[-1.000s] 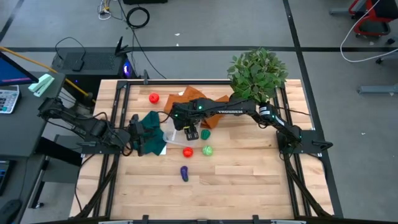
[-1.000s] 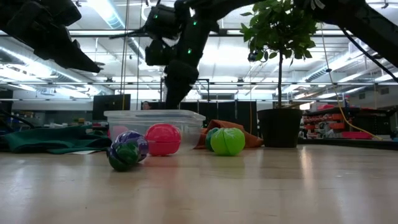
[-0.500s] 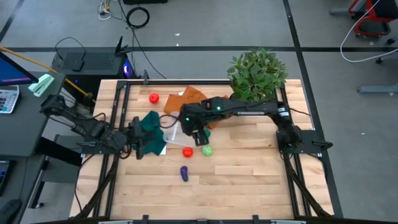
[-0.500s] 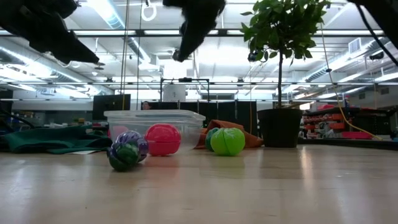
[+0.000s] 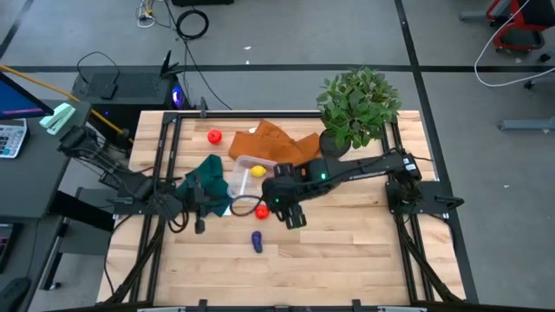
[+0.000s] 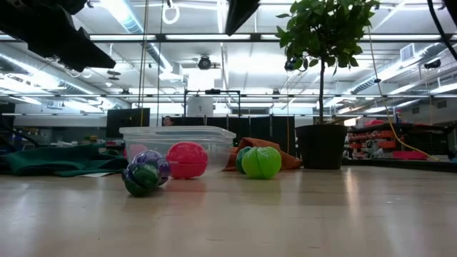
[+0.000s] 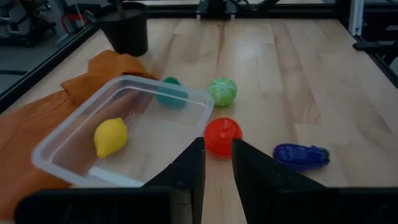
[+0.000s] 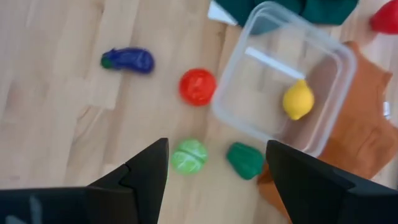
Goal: Pick and placing Produce into tupperware
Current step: Put the green cabbage into the transparent bin
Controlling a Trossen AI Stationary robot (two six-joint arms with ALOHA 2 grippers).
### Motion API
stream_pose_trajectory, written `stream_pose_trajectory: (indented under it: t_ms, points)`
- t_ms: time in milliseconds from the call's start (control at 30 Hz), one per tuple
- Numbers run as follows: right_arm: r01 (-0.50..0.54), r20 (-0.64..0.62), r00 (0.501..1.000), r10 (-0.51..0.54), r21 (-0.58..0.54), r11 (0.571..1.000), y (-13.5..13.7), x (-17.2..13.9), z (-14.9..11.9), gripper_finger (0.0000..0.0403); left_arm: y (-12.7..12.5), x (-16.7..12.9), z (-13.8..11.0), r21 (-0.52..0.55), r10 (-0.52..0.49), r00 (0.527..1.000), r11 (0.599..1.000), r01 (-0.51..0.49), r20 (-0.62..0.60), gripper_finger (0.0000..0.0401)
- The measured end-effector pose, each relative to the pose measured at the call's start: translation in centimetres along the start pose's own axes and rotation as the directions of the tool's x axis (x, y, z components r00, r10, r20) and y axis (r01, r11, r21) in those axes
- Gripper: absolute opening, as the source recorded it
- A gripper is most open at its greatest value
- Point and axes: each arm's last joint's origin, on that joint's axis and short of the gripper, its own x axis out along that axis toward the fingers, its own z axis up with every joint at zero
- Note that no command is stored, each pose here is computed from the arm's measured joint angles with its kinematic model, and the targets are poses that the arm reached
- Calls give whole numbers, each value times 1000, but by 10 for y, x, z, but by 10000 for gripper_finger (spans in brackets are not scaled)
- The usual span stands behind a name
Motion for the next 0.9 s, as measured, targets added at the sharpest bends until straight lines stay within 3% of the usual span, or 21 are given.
stream_pose_trajectory:
  t_ms: [333, 700, 900]
  points:
    - [16, -69, 997, -16, 1, 1000, 38, 24, -23, 233, -19, 7, -3, -15, -31, 999, 999, 31, 30, 84]
    - [12, 160, 986, -46, 210, 978, 37, 60, -96, 233, -22, 7, -3, -19, 1, 999, 1000, 0, 55, 82]
    - [37, 183, 979, -93, 288, 957, 35, 95, -134, 233, -22, 7, -2, -27, 15, 998, 1000, -13, 65, 82]
